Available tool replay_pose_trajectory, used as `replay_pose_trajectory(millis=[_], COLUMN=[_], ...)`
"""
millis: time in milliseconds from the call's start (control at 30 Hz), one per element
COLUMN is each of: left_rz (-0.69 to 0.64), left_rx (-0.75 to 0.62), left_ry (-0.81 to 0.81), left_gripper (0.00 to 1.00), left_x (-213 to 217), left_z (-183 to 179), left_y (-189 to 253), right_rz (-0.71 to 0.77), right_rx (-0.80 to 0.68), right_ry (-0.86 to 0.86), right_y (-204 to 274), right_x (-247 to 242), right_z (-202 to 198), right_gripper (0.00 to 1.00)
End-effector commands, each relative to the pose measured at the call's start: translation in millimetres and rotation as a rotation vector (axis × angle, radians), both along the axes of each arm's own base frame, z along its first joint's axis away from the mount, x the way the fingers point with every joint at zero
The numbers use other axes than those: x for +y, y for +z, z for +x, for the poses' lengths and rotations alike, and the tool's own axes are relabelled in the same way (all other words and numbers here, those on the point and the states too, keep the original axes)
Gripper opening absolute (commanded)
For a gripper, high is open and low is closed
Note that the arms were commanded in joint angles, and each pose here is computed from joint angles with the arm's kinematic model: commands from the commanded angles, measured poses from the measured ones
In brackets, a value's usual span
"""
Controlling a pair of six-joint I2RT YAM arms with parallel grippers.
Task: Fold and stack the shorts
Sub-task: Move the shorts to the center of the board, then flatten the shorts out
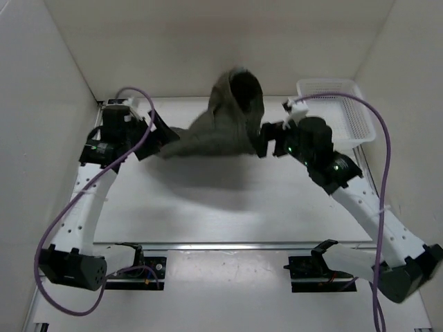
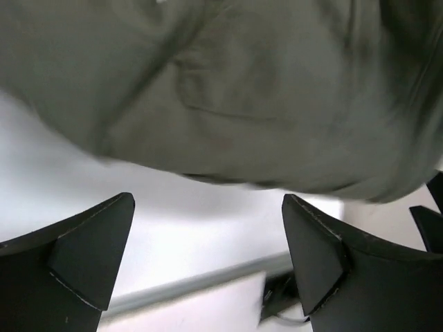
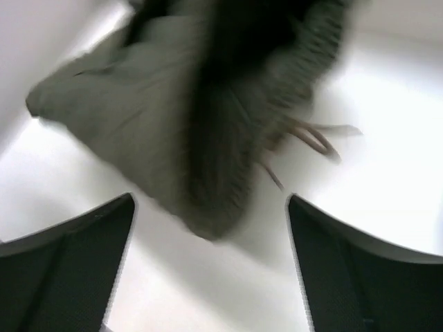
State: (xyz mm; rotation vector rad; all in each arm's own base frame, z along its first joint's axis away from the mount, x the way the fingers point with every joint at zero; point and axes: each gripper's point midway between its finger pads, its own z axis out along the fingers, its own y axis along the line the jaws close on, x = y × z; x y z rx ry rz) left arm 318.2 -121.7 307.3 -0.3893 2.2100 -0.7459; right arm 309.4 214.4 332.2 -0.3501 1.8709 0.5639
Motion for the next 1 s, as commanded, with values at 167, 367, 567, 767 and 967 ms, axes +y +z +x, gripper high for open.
replay_pose_trajectory(millis=[167, 367, 567, 767, 967], left_rz=[0.144, 0.207, 0.219, 0.199, 0.187], left_rx=[0.26, 0.409, 0.514, 0.585, 0.674], left_ry=[0.116, 0.201, 0.301, 0.371, 0.394], left_gripper=[0.74, 0.32, 0.96, 0.98, 0.98], left_x=[30.1, 59.2, 89.9, 112.4, 124.1], left_z=[-18.5, -10.1, 3.9, 39.1, 66.5], left_y=[-116.3, -165.4, -202.0, -232.0, -269.8], right_rz=[-0.097, 0.063, 0.115, 0.203, 0.407], right_rx=[0.315, 0.549, 0.776, 1.051, 1.203], right_ry=[-0.544, -0.499, -0.2, -0.106, -0.142], right_y=[-152.2, -168.9, -191.4, -221.4, -230.9], right_x=[-118.3, -85.2, -3.8, 47.2, 75.0], right_z=[-55.7, -69.8, -91.1, -112.6, -109.6], right_gripper=[0.97, 0.32, 0.9, 1.0, 1.0])
